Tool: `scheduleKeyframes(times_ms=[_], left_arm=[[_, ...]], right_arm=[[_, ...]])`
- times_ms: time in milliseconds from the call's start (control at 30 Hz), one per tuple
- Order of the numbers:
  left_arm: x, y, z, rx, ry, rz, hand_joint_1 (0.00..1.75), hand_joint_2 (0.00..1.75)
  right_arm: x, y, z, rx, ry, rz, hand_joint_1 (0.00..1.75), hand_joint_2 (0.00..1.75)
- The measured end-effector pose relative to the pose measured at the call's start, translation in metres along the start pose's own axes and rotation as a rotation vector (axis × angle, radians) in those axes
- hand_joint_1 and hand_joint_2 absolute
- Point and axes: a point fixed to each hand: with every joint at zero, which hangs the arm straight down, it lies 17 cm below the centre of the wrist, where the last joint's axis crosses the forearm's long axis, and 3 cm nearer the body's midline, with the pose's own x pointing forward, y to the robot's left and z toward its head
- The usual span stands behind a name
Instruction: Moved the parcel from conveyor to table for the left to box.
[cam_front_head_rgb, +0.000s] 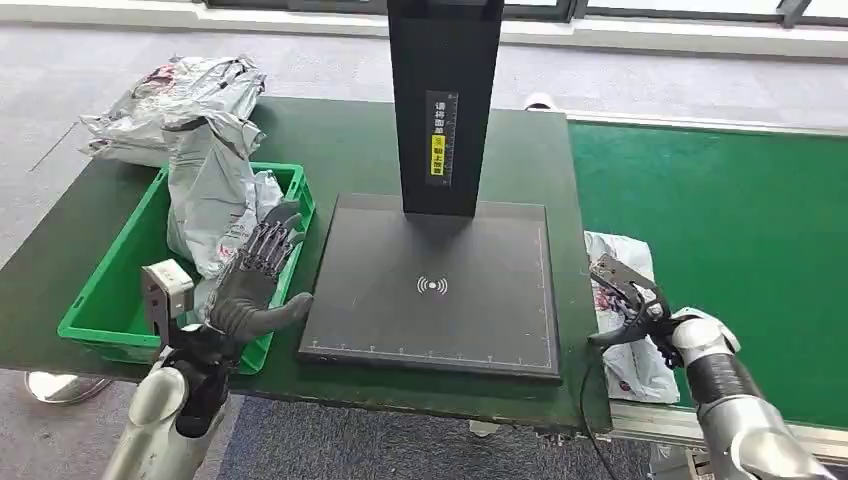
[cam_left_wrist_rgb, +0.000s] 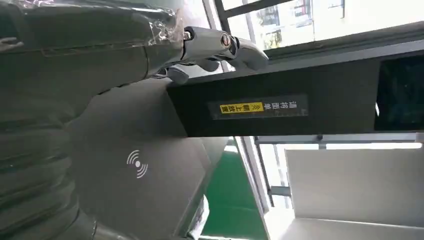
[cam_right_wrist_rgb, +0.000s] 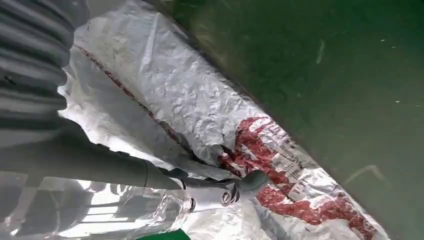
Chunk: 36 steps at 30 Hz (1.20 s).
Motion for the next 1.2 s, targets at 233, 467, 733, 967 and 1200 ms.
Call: scheduleKeyframes(times_ms=[233, 467, 733, 967, 1200], left_arm=[[-0.007, 0.012, 0.005, 0.057, 0.031, 0.044, 0.0, 1.75], [-0.009, 0.014, 0.008, 0.068, 0.04, 0.049, 0.0, 1.75], [-0.014, 0.018, 0.011, 0.085, 0.058, 0.05, 0.0, 1.75], [-0.017, 0.017, 0.01, 0.087, 0.066, 0.051, 0.0, 1.75], [-0.021, 0.015, 0.005, 0.068, 0.074, 0.05, 0.0, 1.75]], right_arm=[[-0.004, -0.012, -0.003, -0.061, 0.056, 0.032, 0.0, 1.75], [-0.004, -0.024, -0.002, -0.091, 0.073, 0.045, 0.0, 1.75], [-0.03, -0.079, 0.016, -0.178, 0.138, 0.055, 0.0, 1.75], [-0.041, -0.078, 0.019, -0.165, 0.163, 0.072, 0.0, 1.75], [-0.063, -0.048, 0.017, -0.082, 0.212, 0.176, 0.0, 1.75]])
